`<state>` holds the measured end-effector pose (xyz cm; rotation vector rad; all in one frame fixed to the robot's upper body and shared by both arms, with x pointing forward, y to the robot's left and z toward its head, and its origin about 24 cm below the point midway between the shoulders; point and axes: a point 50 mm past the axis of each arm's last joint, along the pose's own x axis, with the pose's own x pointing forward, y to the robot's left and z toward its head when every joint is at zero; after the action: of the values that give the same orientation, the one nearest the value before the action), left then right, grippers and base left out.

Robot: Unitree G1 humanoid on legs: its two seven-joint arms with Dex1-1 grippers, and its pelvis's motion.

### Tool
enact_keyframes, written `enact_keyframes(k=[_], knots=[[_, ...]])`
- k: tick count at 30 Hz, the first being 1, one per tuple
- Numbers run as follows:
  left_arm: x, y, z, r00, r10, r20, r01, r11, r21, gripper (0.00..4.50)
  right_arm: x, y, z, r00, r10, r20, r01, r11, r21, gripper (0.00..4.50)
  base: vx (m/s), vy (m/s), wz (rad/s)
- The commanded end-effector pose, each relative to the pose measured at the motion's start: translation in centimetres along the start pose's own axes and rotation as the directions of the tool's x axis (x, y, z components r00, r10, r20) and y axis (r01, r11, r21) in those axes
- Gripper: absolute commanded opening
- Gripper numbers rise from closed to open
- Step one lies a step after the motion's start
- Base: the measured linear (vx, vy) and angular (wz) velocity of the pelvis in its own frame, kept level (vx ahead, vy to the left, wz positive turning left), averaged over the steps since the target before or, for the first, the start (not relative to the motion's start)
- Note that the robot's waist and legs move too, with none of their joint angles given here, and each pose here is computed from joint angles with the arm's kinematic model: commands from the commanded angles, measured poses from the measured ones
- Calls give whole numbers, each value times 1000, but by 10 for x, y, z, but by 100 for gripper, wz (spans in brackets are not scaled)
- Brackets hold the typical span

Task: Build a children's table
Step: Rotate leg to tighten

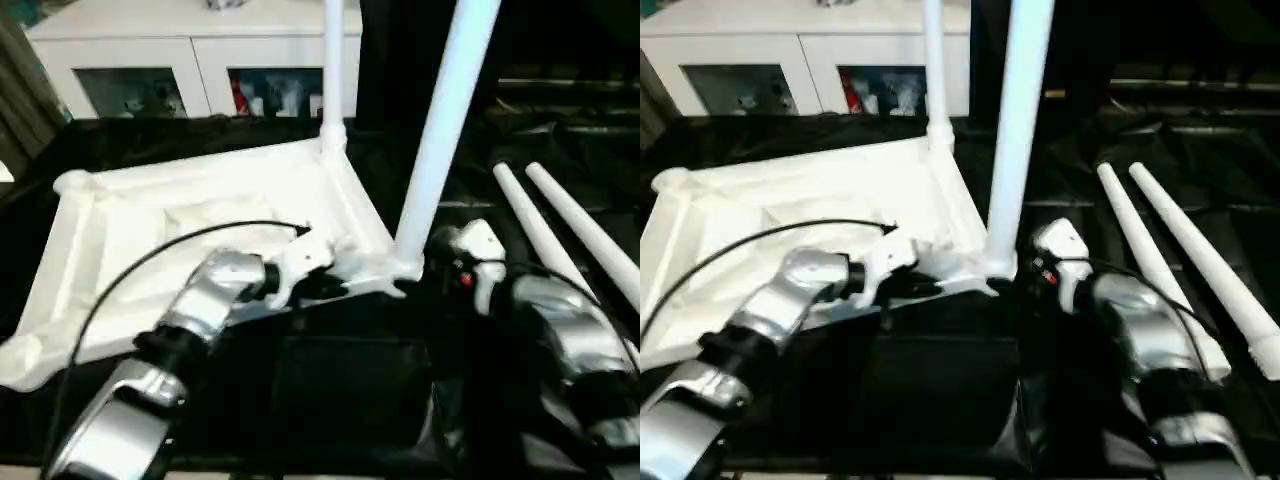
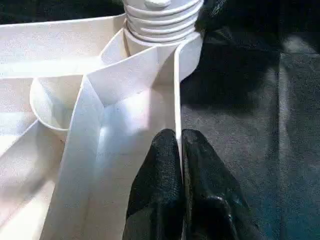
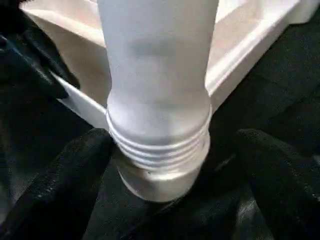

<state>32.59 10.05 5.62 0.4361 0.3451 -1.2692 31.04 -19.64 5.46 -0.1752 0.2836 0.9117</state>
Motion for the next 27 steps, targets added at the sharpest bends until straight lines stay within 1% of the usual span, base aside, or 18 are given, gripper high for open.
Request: enact_keyframes(k=[1,5,9,10,11,13,14,15,16,18,19,20,23,24,25,27], knots=[[1,-5,1,999,-40,2,40,999,10,0,3,3,6,999,26,23,-26,1000,-10,427,0,0,0],[2,-6,2,999,-46,4,46,999,12,0,7,5,9,998,37,54,-37,999,10,427,0,0,0],[2,-6,2,999,-49,3,49,999,13,0,8,8,11,996,67,63,-68,998,13,427,0,0,0],[1,-6,2,999,-51,3,51,999,13,0,8,9,11,995,74,63,-75,997,15,427,0,0,0],[1,-6,2,999,-52,0,52,999,13,0,8,9,10,996,76,51,-77,997,15,412,0,0,0],[0,-6,2,999,-51,-2,51,999,14,0,7,9,8,997,71,40,-72,997,18,412,0,0,0],[0,-6,2,999,-51,-2,51,999,14,0,7,9,8,997,71,40,-72,997,18,390,0,0,0],[0,-6,2,999,-51,-2,51,999,14,0,7,9,8,997,71,40,-72,997,18,390,0,0,0],[0,-6,1,999,-49,-5,49,999,13,0,8,8,6,997,64,35,-65,998,20,377,0,0,0],[-1,-6,0,999,-47,-6,47,999,10,0,9,8,7,997,63,43,-64,998,28,370,0,0,0],[-1,-6,0,999,-47,-6,47,999,10,0,9,8,7,997,63,43,-64,998,28,349,0,0,0],[-1,-7,0,999,-49,-7,49,999,9,0,10,9,7,997,66,46,-68,997,31,338,0,0,0],[-1,-7,-1,999,-50,-7,50,999,7,0,11,10,7,996,71,47,-73,997,34,329,0,0,0],[-1,-7,-1,999,-50,-8,50,999,7,0,11,10,7,996,72,47,-73,997,34,319,0,0,0],[-1,-7,-1,999,-49,-8,49,999,6,0,12,11,7,996,73,46,-75,997,35,295,0,0,0],[-2,-7,-1,999,-49,-9,49,999,5,0,12,12,6,996,76,43,-77,996,37,286,0,0,0]])
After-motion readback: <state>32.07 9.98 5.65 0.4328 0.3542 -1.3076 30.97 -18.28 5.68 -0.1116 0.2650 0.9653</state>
